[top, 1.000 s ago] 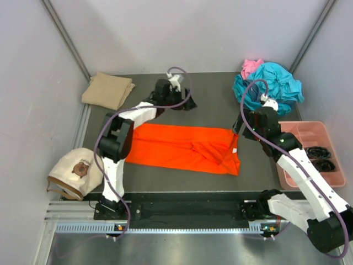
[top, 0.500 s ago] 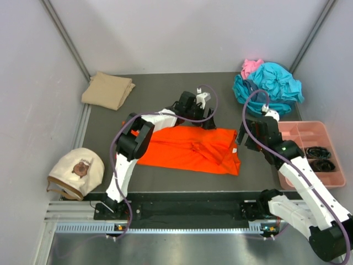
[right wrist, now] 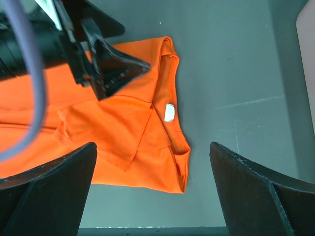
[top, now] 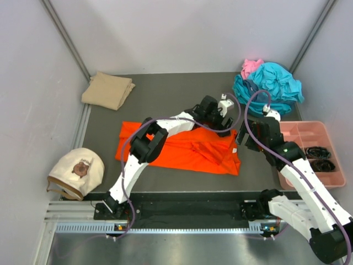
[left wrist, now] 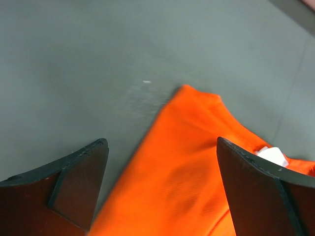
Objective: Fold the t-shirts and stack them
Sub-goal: Rotate the tshirt 90 degrees
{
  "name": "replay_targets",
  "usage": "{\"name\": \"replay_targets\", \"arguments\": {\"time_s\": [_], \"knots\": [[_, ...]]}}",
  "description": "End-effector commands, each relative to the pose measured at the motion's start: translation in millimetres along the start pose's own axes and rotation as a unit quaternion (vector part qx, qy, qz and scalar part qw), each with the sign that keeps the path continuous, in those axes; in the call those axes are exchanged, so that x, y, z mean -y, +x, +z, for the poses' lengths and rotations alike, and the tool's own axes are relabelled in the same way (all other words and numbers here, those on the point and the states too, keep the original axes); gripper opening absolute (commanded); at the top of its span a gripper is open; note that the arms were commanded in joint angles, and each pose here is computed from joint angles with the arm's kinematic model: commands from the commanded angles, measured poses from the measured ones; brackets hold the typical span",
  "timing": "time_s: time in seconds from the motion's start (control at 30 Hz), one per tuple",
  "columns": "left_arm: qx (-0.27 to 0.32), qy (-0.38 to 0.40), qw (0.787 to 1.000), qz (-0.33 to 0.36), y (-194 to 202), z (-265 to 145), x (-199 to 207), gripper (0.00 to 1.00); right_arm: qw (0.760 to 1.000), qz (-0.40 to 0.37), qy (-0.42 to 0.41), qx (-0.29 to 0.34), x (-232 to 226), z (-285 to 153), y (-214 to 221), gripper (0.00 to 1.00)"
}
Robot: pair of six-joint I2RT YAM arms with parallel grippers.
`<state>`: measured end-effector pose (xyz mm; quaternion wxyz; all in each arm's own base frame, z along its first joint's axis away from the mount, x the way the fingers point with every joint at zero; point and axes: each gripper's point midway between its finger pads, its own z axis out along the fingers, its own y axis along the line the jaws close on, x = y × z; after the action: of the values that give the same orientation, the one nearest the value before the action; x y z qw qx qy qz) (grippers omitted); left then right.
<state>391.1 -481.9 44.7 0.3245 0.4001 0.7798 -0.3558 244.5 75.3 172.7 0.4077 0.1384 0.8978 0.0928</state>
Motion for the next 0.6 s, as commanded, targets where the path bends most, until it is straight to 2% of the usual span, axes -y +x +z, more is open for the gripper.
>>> {"name": "replay_targets", "arguments": {"time_s": [0.0,0.43,0.57], "knots": [[-0.100,-0.024,0.995,0.002,64.5,3.7,-8.1,0.94,1.000,0.010,-0.011,0.010,-4.2,-3.1,-5.3,0.97],[-0.139,-0.092,0.985,0.050,81.7,3.4,-43.5,0.87,1.000,0.009,-0.021,0.000,-8.4,0.0,-1.0,0.97],[-0.146,-0.094,0.983,0.056,81.4,2.5,-47.5,0.77,1.000,0.009,-0.019,-0.003,-6.7,0.8,1.1,0.97]]}}
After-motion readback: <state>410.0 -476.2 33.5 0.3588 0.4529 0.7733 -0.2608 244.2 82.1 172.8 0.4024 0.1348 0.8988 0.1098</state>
